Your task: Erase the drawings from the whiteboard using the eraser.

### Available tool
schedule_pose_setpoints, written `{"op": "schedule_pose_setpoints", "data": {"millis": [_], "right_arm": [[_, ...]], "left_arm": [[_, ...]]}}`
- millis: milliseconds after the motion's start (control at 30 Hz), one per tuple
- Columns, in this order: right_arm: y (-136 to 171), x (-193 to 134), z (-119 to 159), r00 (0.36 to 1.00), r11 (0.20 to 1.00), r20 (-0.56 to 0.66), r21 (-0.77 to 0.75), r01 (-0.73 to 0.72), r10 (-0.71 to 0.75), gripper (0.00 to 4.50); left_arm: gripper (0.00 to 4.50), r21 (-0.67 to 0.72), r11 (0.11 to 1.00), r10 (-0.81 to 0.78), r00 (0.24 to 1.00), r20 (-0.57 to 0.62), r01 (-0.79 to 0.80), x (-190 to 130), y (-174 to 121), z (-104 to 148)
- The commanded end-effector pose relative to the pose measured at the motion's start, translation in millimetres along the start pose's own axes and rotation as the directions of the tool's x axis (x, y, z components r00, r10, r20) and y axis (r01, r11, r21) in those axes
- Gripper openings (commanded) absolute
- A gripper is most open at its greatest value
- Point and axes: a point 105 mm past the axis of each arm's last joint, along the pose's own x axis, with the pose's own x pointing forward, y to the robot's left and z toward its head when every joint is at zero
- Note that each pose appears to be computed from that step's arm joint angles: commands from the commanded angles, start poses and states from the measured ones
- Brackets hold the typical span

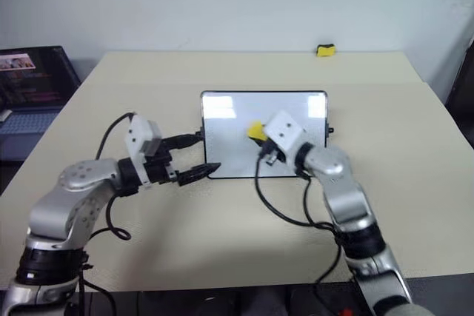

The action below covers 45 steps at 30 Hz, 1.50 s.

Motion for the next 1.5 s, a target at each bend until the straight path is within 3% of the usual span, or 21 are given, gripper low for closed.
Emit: {"op": "schedule_pose_setpoints", "data": {"millis": [33,200,433,667,900,1033,1267,1500], "right_arm": [[-10.0,-31.6,1.8,0.992,0.989,-0.012,0.075,0.130,-0.129,1.19],[-31.6,-80.1,-30.8,0.920,0.917,-0.157,0.123,0.379,-0.359,1.19],[-43.2,-130.5,-79.5,0.760,0.773,-0.359,0.143,0.618,-0.541,1.19],[-36.4,-123.1,-89.0,0.758,0.739,-0.384,0.235,0.632,-0.527,1.19],[-42.6,-105.9,-98.3,0.758,0.701,-0.395,0.310,0.642,-0.519,1.19],[-58.5,-109.4,-108.7,0.717,0.652,-0.425,0.315,0.690,-0.553,1.19],[-71.4,-110.3,-118.5,0.709,0.645,-0.450,0.316,0.695,-0.543,1.19],[-77.6,-107.5,-122.4,0.718,0.643,-0.449,0.338,0.688,-0.532,3.40]], "left_arm": [[4.50,0.058,0.993,-0.102,0.994,0.037,0.100,13.1,-11.5,15.8],[4.50,0.084,0.963,-0.261,0.965,0.041,0.257,35.4,-26.3,15.5],[4.50,0.172,0.804,-0.581,0.814,0.025,0.569,78.2,-62.5,20.2],[4.50,0.222,0.683,-0.712,0.702,-0.010,0.696,96.9,-87.4,16.5],[4.50,0.214,0.708,-0.688,0.726,-0.006,0.673,101.8,-86.9,10.9],[4.50,0.206,0.741,-0.652,0.758,-0.005,0.639,99.7,-81.1,8.8],[4.50,0.192,0.778,-0.611,0.792,0.007,0.598,96.2,-78.3,6.3],[4.50,0.182,0.812,-0.567,0.823,0.022,0.554,97.1,-76.4,5.1]]}}
